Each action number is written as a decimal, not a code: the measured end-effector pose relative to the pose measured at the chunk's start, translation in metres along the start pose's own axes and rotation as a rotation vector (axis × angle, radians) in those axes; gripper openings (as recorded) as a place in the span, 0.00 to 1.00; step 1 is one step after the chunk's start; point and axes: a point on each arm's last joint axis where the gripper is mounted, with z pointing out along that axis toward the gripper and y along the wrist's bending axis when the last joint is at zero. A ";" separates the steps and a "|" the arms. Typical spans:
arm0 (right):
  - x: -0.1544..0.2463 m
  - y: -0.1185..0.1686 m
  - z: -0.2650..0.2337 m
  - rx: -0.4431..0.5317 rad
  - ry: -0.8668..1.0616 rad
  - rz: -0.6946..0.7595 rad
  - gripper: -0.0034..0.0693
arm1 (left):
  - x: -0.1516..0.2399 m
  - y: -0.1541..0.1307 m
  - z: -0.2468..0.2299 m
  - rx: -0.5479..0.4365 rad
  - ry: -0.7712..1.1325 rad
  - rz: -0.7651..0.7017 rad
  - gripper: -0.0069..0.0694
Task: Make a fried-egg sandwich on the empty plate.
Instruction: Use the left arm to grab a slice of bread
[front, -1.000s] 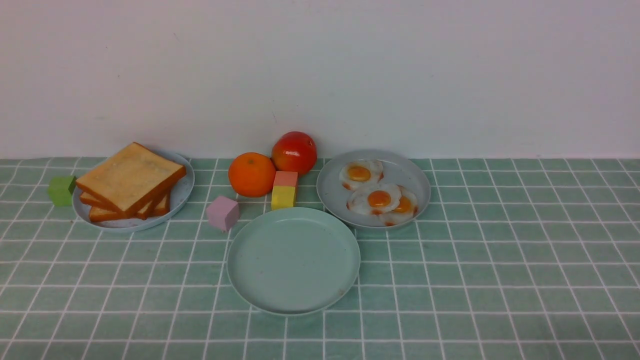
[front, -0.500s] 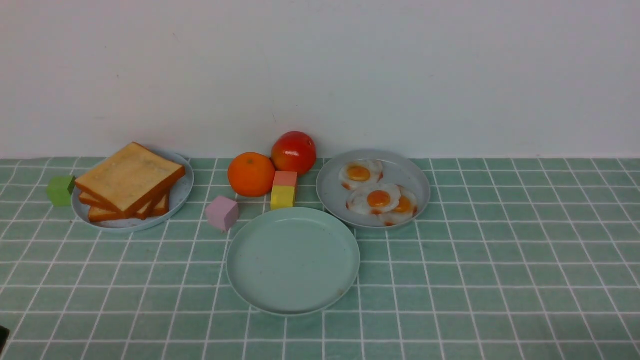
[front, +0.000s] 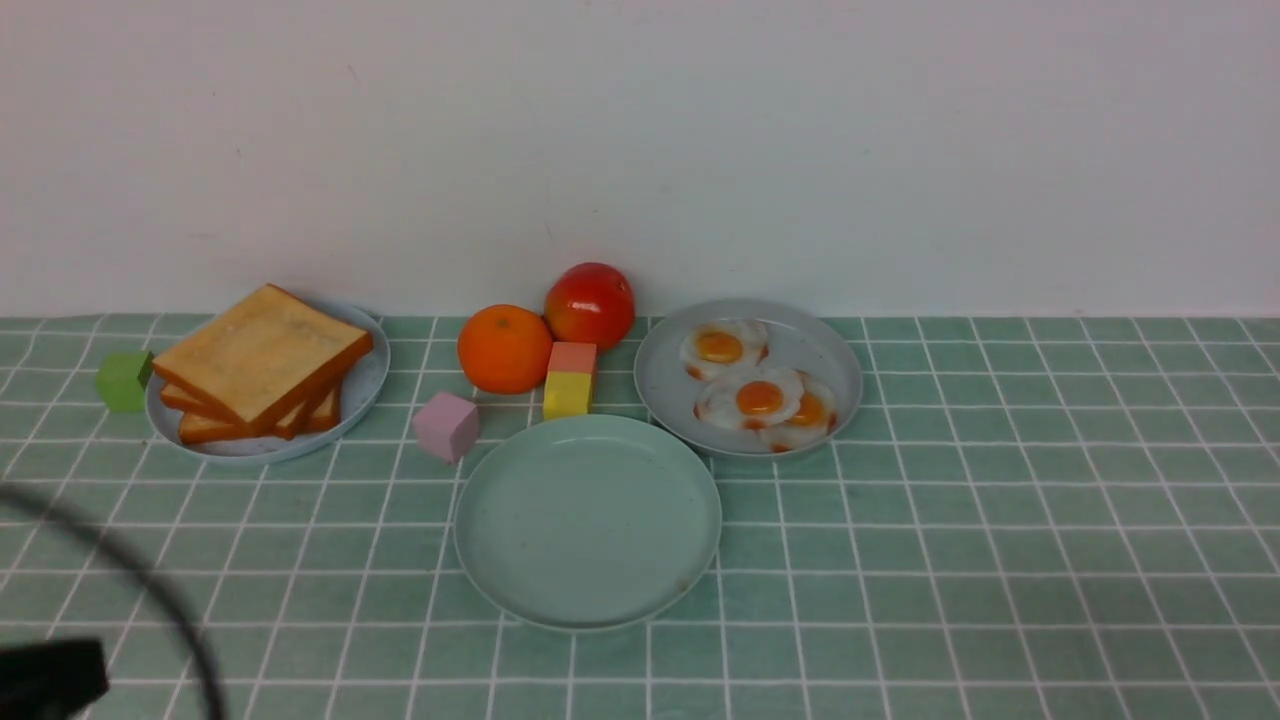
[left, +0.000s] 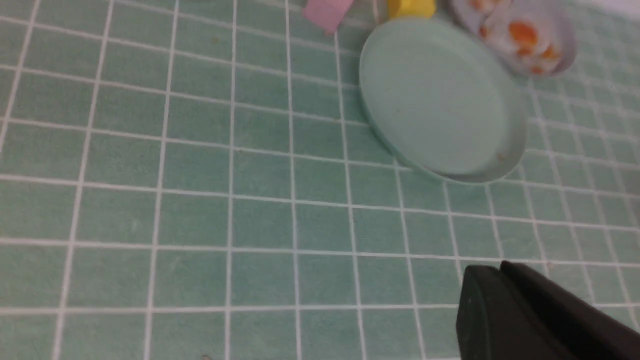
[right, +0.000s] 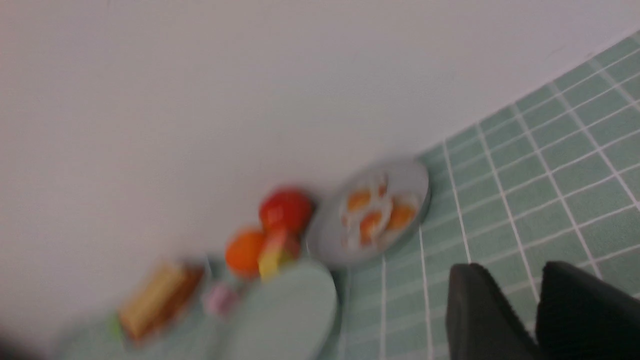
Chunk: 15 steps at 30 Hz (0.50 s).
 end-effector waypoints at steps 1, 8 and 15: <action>-0.012 0.010 0.000 0.000 0.061 -0.085 0.26 | -0.011 0.000 0.008 -0.009 0.012 0.005 0.13; -0.078 0.057 0.018 -0.032 0.372 -0.441 0.04 | -0.081 0.007 0.079 -0.072 0.026 0.177 0.13; -0.103 0.070 0.043 -0.040 0.453 -0.463 0.05 | -0.116 0.011 0.159 -0.085 0.163 0.347 0.13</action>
